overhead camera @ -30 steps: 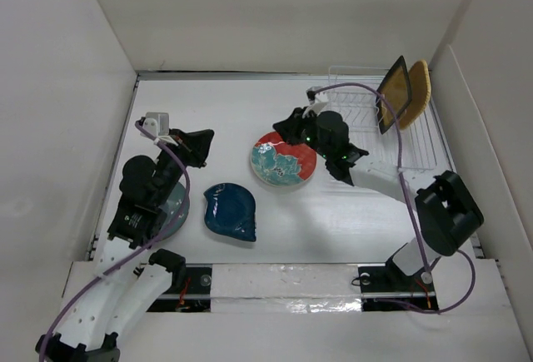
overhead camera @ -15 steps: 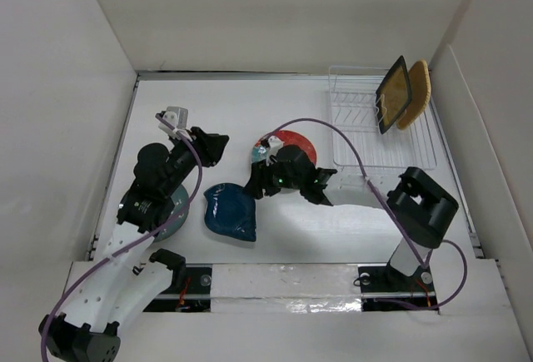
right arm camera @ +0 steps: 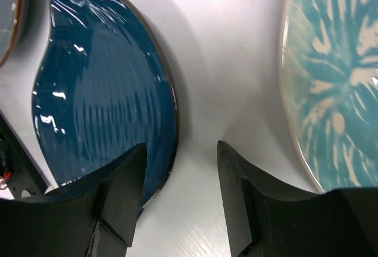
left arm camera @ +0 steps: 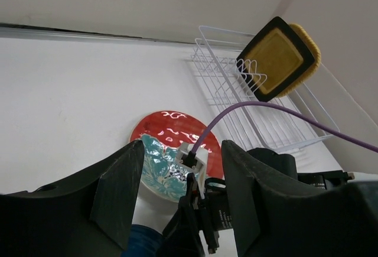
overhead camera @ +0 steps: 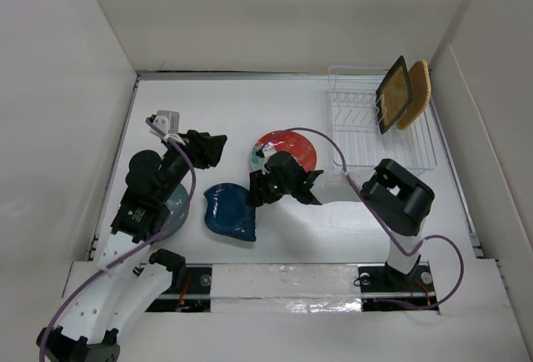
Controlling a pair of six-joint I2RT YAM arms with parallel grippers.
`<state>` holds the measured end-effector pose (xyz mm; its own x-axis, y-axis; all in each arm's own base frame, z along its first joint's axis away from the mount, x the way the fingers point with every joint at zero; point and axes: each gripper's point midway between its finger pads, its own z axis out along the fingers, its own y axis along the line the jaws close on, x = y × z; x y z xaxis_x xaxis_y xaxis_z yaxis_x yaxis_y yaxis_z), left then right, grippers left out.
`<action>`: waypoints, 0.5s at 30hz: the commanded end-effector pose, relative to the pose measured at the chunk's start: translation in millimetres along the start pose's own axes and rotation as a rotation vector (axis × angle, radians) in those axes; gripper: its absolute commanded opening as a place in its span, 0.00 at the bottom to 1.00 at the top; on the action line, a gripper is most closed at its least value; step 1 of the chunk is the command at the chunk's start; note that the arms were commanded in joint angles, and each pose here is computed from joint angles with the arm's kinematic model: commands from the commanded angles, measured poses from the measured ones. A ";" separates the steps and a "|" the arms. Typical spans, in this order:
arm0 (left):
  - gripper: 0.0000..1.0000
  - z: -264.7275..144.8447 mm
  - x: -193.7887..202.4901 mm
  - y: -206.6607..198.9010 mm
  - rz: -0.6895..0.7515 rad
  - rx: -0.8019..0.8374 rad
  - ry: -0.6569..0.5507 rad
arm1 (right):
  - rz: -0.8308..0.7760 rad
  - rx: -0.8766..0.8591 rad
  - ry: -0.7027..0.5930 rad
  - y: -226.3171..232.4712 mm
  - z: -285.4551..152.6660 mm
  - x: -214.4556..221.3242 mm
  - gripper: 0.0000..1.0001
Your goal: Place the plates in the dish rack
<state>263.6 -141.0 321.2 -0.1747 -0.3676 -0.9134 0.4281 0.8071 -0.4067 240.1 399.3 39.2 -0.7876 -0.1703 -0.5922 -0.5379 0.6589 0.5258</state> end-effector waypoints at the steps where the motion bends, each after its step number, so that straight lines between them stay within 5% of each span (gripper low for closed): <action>1: 0.52 -2.4 -13.9 -4.9 0.023 0.016 -0.041 | 0.005 -0.044 0.008 10.3 11.8 -1.3 0.56; 5: 0.52 -2.8 -14.9 -6.0 0.024 0.022 -0.047 | 0.006 -0.058 -0.007 15.2 20.8 -11.5 0.50; 12: 0.52 -9.4 -22.0 -7.6 0.030 0.020 -0.073 | 0.027 -0.064 -0.036 18.7 18.0 -17.7 0.00; 15: 0.53 -12.9 -26.2 -11.1 0.031 0.033 -0.089 | 0.007 -0.119 -0.078 35.9 2.1 -31.6 0.00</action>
<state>256.8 -137.8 325.3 -0.1594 -0.3666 -0.9166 0.4332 0.8084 -0.3986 246.7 424.7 42.5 -0.8146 -0.1250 -0.5664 -0.5106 0.6176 0.5981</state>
